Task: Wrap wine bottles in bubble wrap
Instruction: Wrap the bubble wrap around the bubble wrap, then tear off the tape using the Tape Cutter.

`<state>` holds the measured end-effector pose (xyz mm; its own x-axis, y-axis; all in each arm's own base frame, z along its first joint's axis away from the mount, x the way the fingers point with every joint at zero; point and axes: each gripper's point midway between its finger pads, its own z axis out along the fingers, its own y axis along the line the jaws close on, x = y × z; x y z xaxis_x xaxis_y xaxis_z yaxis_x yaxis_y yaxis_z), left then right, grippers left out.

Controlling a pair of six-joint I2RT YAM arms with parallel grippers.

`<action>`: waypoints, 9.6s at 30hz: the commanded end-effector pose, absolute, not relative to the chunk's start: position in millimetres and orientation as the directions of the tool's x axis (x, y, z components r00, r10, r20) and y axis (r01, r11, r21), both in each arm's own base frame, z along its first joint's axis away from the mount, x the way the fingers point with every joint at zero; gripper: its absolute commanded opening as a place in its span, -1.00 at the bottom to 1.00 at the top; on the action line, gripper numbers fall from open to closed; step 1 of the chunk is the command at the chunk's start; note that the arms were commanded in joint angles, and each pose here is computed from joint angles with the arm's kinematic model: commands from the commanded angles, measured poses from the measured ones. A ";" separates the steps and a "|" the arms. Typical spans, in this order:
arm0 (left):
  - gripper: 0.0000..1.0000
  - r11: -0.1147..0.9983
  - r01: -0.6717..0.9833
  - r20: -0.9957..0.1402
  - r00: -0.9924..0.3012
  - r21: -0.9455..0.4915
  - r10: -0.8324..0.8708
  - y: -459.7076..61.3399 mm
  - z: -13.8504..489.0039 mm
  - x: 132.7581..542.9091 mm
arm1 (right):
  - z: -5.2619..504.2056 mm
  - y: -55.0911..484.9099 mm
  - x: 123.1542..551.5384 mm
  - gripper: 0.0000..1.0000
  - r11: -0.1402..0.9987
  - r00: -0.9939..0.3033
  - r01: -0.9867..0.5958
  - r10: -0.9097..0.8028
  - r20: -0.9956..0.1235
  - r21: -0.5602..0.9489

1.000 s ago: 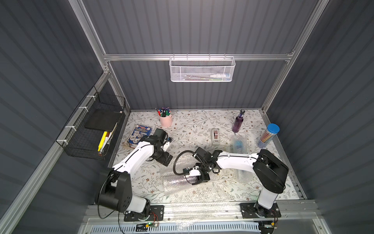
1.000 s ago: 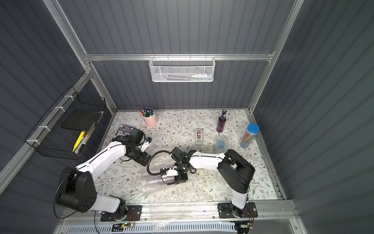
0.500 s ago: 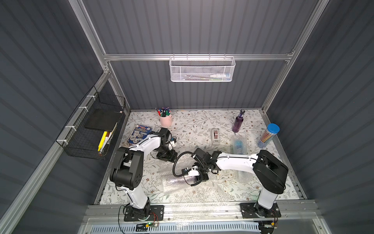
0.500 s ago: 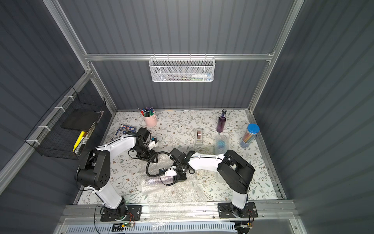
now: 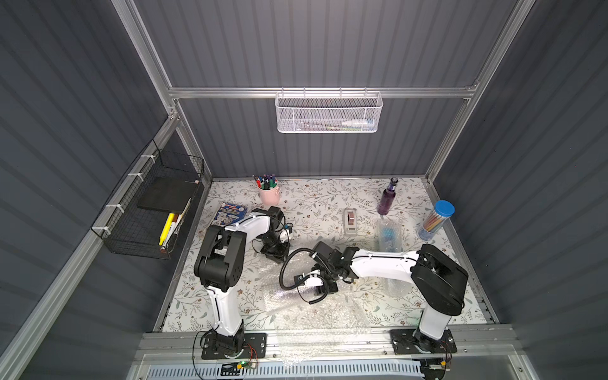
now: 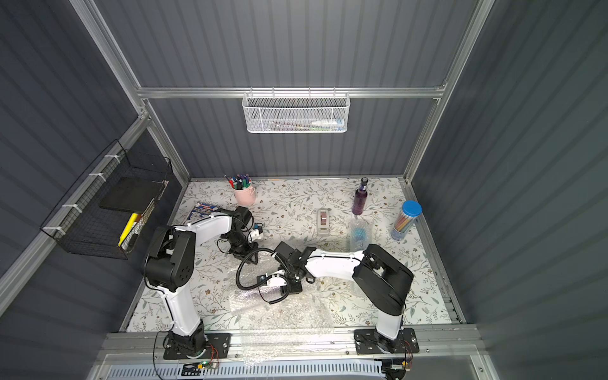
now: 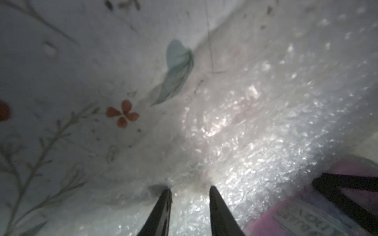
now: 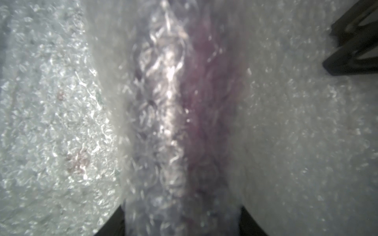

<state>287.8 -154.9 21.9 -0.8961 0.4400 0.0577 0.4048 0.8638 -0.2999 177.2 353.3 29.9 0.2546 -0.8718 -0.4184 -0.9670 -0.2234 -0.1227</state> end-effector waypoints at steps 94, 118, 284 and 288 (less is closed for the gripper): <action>0.05 -0.054 0.955 -0.200 0.116 0.290 0.973 -175.3 19.2 188.9 | 38.0 358.8 149.1 0.47 -0.103 -0.182 -0.787 -0.903 -0.388 0.609; 0.00 0.113 0.957 -0.353 -0.207 -0.269 0.913 -206.9 29.1 166.5 | 96.8 291.0 200.5 0.53 0.080 -0.218 -0.962 -0.802 -0.556 0.263; -1.00 0.308 0.384 -0.349 -0.922 -0.870 0.167 -469.8 132.8 411.2 | 21.5 145.7 437.0 -0.57 0.886 -0.937 -0.068 0.101 -0.333 0.460; -1.00 0.306 0.391 -0.354 -0.919 -0.868 0.171 -467.9 145.6 407.6 | 20.4 145.7 435.4 -0.60 0.883 -0.939 -0.058 0.110 -0.325 0.465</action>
<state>420.9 -460.4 103.1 -0.9473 0.1242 -0.2953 0.3203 0.3848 -0.8656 448.8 159.1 46.0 -0.9165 0.0866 -0.3906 -0.1372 0.8490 0.5102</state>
